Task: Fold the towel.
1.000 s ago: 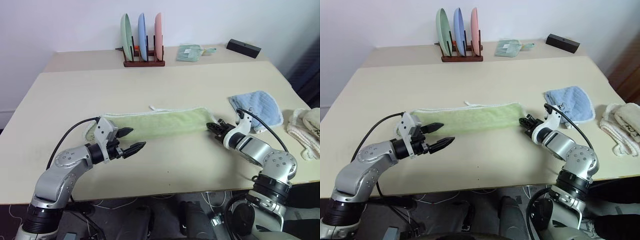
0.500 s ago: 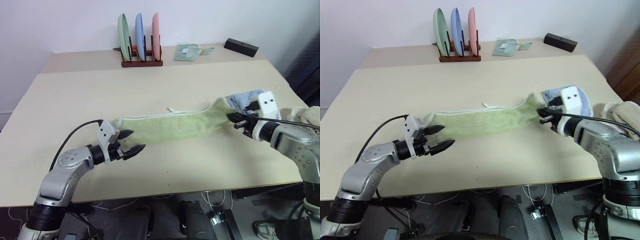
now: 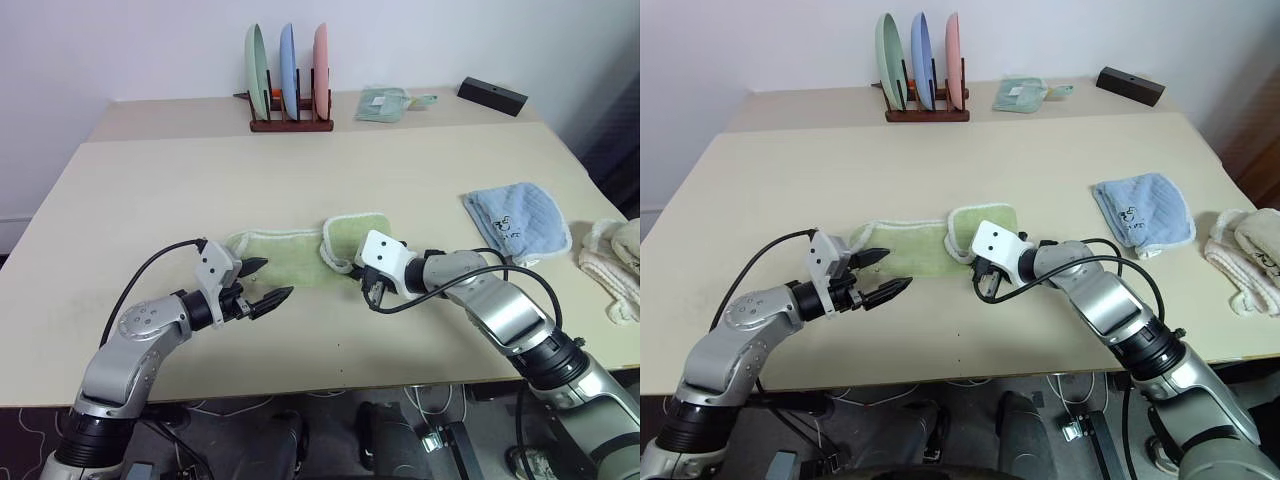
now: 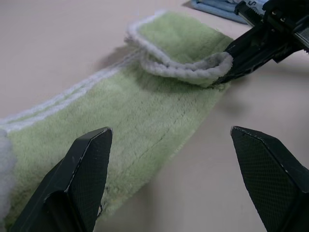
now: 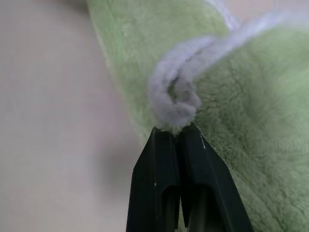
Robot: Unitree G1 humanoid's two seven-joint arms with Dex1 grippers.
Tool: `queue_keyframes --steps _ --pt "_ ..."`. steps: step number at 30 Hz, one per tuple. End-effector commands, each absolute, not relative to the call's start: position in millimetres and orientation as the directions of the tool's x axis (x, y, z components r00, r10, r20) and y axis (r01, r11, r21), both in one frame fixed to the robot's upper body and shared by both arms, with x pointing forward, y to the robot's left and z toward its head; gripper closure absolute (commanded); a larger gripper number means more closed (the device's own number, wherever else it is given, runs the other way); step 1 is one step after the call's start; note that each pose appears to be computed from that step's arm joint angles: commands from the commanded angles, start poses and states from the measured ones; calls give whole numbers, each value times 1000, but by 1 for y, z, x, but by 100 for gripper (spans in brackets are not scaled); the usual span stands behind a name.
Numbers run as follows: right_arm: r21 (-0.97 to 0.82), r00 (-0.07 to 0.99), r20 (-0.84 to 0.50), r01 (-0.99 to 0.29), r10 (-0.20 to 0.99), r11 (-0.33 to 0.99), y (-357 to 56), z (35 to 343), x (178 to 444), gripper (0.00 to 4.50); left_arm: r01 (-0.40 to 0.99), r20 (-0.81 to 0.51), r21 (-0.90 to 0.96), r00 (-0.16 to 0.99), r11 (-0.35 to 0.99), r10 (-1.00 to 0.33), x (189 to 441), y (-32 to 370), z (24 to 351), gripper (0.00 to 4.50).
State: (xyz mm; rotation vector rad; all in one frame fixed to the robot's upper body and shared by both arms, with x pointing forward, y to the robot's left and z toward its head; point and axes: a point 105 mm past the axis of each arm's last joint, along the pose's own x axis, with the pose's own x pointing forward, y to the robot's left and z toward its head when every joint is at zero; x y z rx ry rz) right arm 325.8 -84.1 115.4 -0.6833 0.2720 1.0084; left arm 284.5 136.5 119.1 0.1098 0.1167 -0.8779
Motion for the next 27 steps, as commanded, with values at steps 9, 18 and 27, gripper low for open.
queue_keyframes --steps 9,18,27 --pt "-383 474 -397 -864 786 328 -81 148 314 271 777 -124 74 629 625 -767 284 134 131 47" --pt "-329 512 -225 -841 829 430 -111 182 310 55 758 -126 16 649 652 -751 279 140 126 47" --pt "-202 671 -110 -738 734 644 -94 168 378 442 723 -110 -89 677 685 -728 262 131 119 47"
